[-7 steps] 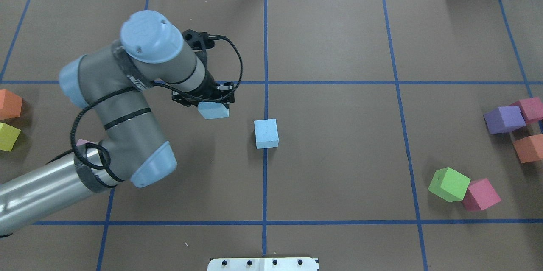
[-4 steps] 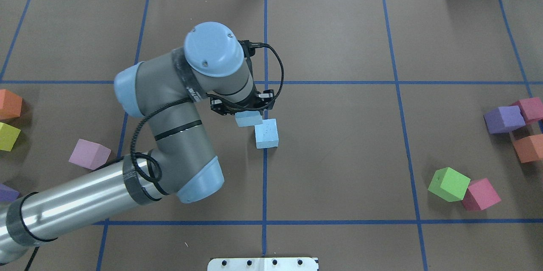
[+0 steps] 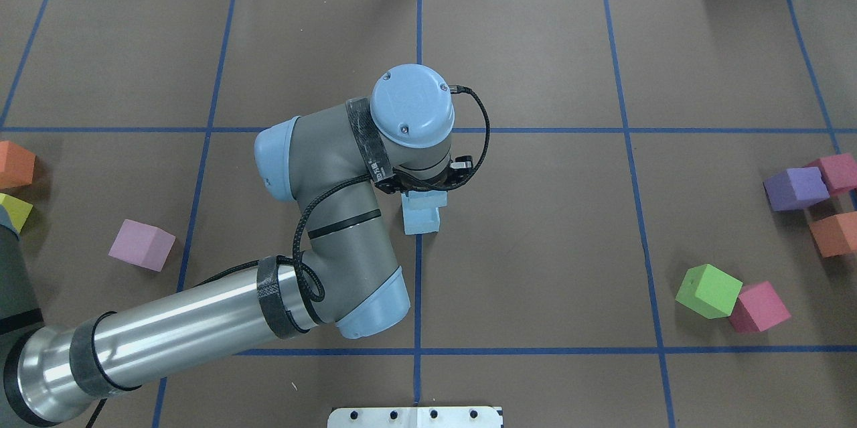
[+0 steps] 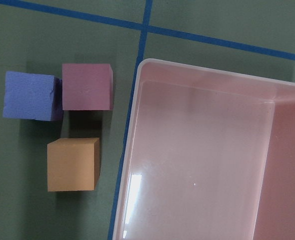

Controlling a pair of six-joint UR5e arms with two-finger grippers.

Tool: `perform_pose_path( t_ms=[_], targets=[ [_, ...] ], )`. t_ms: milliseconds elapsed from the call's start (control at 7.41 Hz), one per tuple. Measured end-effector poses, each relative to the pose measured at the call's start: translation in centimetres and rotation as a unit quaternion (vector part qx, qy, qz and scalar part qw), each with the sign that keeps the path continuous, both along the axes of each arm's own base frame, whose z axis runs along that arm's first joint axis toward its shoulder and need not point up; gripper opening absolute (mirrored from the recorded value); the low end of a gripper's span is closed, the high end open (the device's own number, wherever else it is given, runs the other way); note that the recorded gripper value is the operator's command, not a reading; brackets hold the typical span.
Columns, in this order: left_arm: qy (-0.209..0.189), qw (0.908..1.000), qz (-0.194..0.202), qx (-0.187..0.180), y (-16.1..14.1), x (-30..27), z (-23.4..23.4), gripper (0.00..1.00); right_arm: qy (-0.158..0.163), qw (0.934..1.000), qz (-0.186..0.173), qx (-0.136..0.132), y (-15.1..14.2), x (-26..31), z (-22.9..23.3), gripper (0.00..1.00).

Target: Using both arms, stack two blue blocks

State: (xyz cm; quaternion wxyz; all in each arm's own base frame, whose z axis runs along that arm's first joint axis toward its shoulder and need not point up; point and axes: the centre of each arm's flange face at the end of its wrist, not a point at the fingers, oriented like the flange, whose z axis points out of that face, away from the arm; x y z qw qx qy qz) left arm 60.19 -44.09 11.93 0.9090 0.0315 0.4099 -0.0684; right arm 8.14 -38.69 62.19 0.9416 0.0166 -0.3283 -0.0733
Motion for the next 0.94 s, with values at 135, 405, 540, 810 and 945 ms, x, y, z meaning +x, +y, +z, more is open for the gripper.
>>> perform_pose_path(
  t_ms=[135, 405, 540, 810, 945],
  targets=[
    [-0.001, 1.0000, 0.004, 0.001, 0.02, 0.08, 0.58, 0.13, 0.000, 1.0000, 0.000, -0.001, -0.02, 0.00, 0.10, 1.00],
    [-0.004, 0.9999, 0.011, 0.006, 0.07, 0.27, 1.07, 0.13, 0.001, 1.0000, 0.000, -0.002, -0.03, 0.01, 0.17, 1.00],
    [-0.003, 0.9999, 0.012, 0.006, 0.07, 0.33, 1.09, 0.13, 0.001, 1.0000, 0.000, -0.002, -0.03, 0.01, 0.18, 1.00],
    [-0.001, 0.9999, 0.013, 0.008, 0.04, 0.44, 1.17, 0.17, 0.001, 1.0000, 0.000, -0.002, -0.03, 0.01, 0.21, 1.00],
    [-0.002, 0.9999, 0.014, 0.008, -0.02, 0.56, 1.35, 0.18, 0.001, 1.0000, 0.000, -0.003, -0.02, 0.02, 0.26, 1.00]
  ],
)
